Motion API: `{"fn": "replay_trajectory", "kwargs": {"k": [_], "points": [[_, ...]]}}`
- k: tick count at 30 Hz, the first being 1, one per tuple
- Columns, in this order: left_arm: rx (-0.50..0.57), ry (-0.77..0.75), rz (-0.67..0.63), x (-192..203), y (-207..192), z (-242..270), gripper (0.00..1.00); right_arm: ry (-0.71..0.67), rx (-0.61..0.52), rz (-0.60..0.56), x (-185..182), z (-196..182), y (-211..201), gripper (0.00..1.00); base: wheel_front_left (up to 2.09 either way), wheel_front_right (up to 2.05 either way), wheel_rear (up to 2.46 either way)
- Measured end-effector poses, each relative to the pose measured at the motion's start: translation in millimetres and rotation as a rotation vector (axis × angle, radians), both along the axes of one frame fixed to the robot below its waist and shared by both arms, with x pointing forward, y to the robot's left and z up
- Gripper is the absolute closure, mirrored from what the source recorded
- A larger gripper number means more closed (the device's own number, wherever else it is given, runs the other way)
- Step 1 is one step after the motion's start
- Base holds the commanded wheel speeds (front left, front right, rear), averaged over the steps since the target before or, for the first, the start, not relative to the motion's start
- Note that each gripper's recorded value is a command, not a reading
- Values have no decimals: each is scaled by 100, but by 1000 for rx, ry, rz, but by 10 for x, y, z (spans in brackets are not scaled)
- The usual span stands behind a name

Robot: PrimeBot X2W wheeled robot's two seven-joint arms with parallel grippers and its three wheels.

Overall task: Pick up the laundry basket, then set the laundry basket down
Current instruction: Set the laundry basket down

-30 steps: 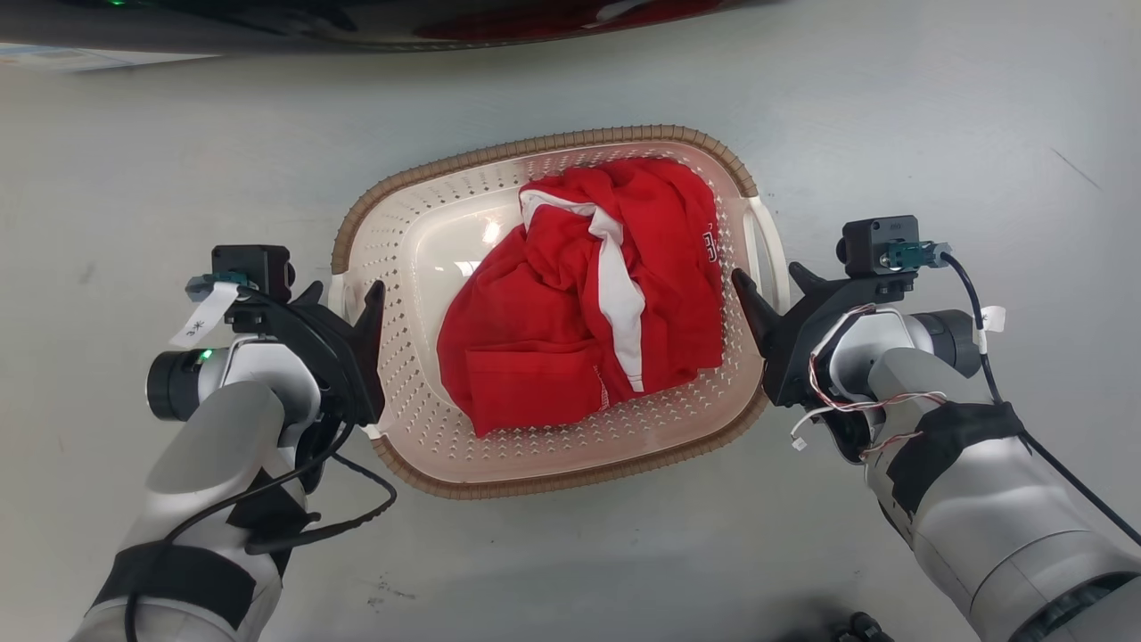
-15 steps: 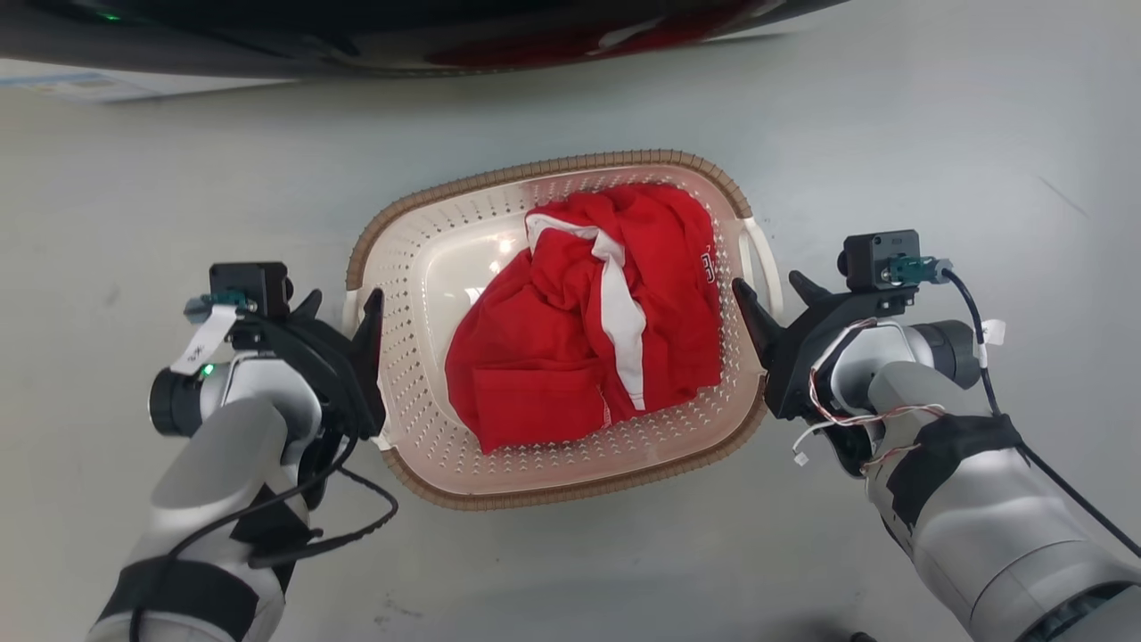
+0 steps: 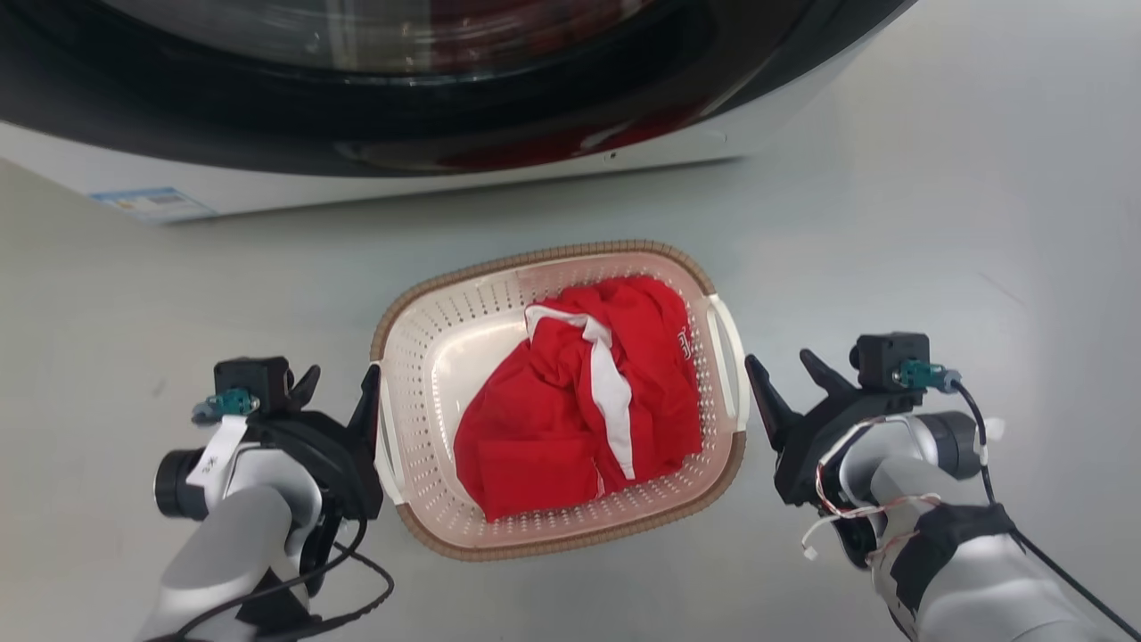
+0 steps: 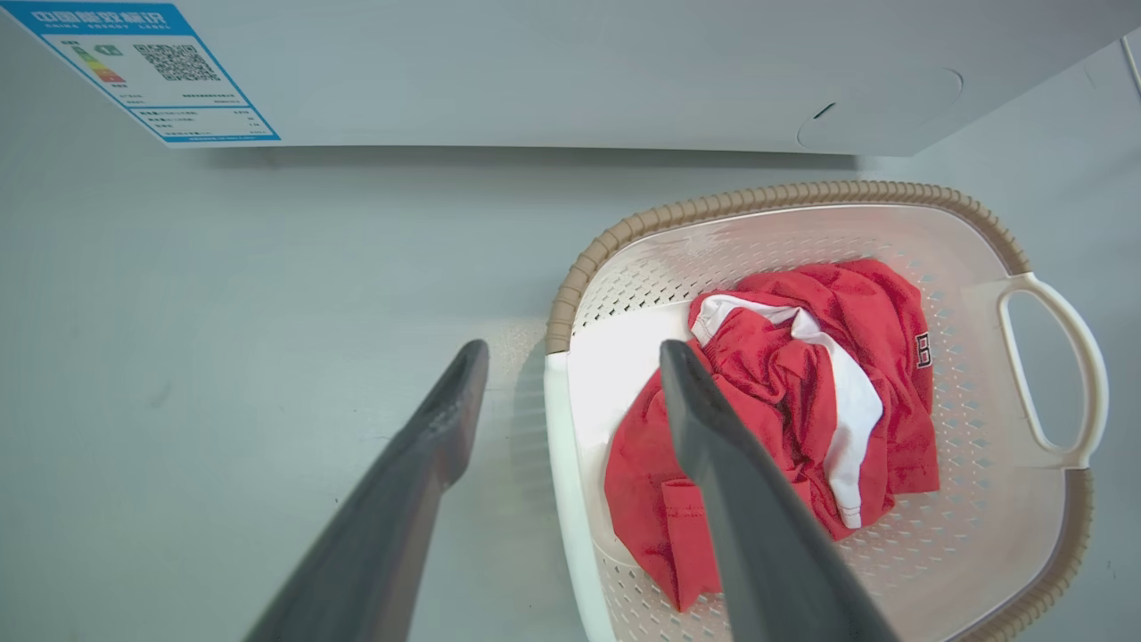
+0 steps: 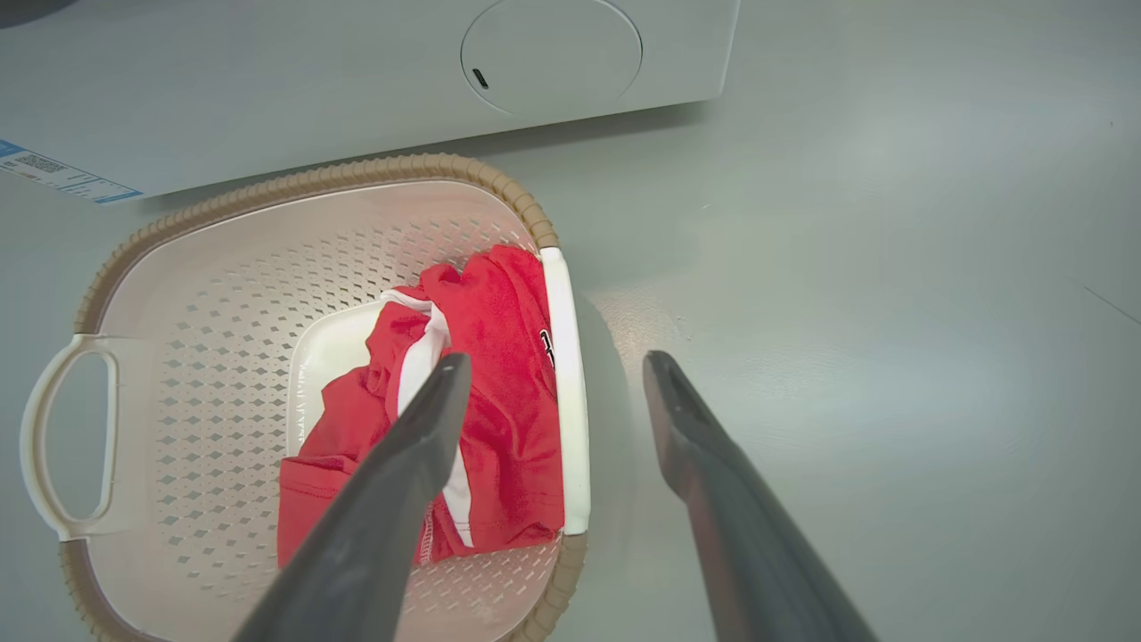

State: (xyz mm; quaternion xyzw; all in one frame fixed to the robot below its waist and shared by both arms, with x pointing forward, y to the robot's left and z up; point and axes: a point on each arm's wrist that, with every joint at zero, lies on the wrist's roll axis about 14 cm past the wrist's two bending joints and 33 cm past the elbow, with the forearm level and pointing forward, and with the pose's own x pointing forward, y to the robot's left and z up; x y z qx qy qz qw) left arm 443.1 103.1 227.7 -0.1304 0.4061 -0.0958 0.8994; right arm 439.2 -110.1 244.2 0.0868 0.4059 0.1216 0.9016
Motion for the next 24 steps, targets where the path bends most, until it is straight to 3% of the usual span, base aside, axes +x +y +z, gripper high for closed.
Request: {"fn": "replay_trajectory", "kwargs": {"k": [12,24], "points": [[-25,-103,44,-156,64,462,0,-106,32,-63,-165,459,-72,0,0,0,0],[-25,-304,77,-78,165,1132,0,-268,86,-127,-172,1039,-136,0,0,0,0]]}}
